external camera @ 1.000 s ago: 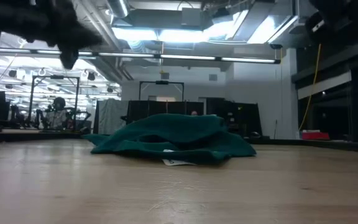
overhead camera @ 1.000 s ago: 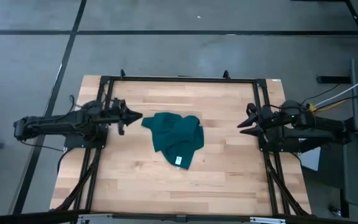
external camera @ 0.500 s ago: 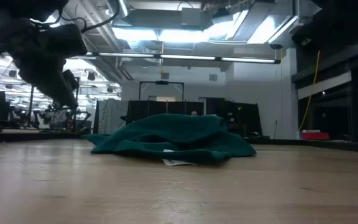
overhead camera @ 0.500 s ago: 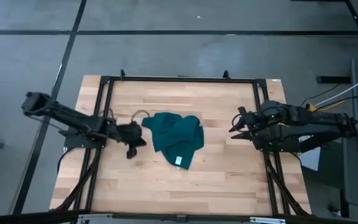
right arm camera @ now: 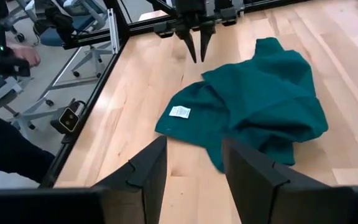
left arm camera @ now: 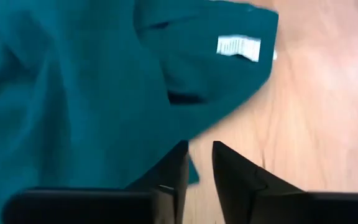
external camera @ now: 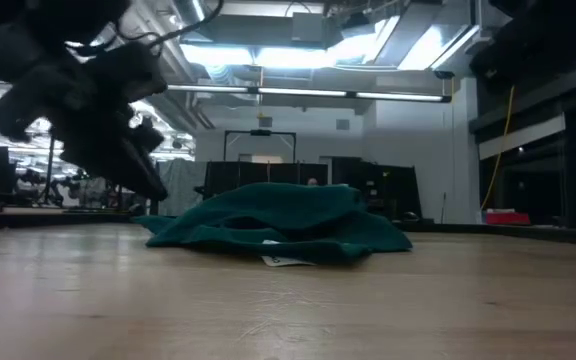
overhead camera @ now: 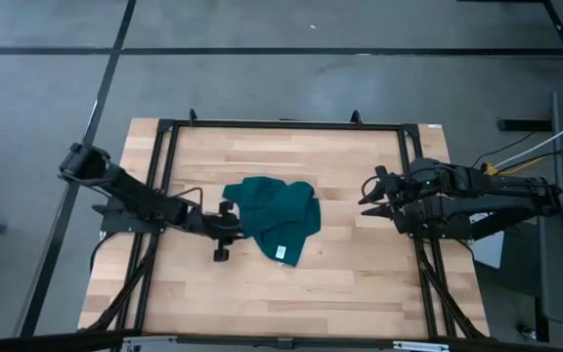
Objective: Fold microfiber towels
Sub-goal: Prepare the green towel for folding
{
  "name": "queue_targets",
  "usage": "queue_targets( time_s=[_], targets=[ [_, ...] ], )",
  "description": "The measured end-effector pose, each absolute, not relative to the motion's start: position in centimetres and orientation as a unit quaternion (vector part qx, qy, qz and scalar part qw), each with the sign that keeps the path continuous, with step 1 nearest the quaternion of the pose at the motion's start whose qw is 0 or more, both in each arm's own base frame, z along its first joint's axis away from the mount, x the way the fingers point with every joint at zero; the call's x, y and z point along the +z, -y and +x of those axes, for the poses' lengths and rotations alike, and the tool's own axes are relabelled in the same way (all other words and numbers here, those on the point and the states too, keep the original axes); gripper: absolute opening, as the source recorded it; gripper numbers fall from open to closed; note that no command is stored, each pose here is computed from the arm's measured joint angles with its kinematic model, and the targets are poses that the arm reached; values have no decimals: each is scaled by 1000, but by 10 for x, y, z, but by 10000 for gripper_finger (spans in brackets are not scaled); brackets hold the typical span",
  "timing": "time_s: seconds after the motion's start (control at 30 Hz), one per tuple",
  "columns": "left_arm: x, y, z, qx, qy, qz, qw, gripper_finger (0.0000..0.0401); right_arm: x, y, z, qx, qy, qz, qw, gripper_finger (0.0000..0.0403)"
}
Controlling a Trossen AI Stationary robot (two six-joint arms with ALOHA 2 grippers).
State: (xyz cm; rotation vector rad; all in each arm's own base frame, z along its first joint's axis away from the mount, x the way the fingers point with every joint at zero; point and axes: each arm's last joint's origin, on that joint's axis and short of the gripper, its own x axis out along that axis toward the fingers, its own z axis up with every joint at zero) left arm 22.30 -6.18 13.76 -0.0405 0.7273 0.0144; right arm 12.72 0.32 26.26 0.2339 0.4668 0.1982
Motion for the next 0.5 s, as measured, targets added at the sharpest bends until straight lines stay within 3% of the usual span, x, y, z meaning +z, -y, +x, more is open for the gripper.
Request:
queue_targets(
  time_s=[0.27,0.5],
  targets=[
    [134,45,225,-1,-382,-57,923,138,266,-3,127,99,-213,139,962,175],
    [127,40,226,-5,-399,-48,916,164,270,-4,128,108,-195,146,964,191]
  ],
)
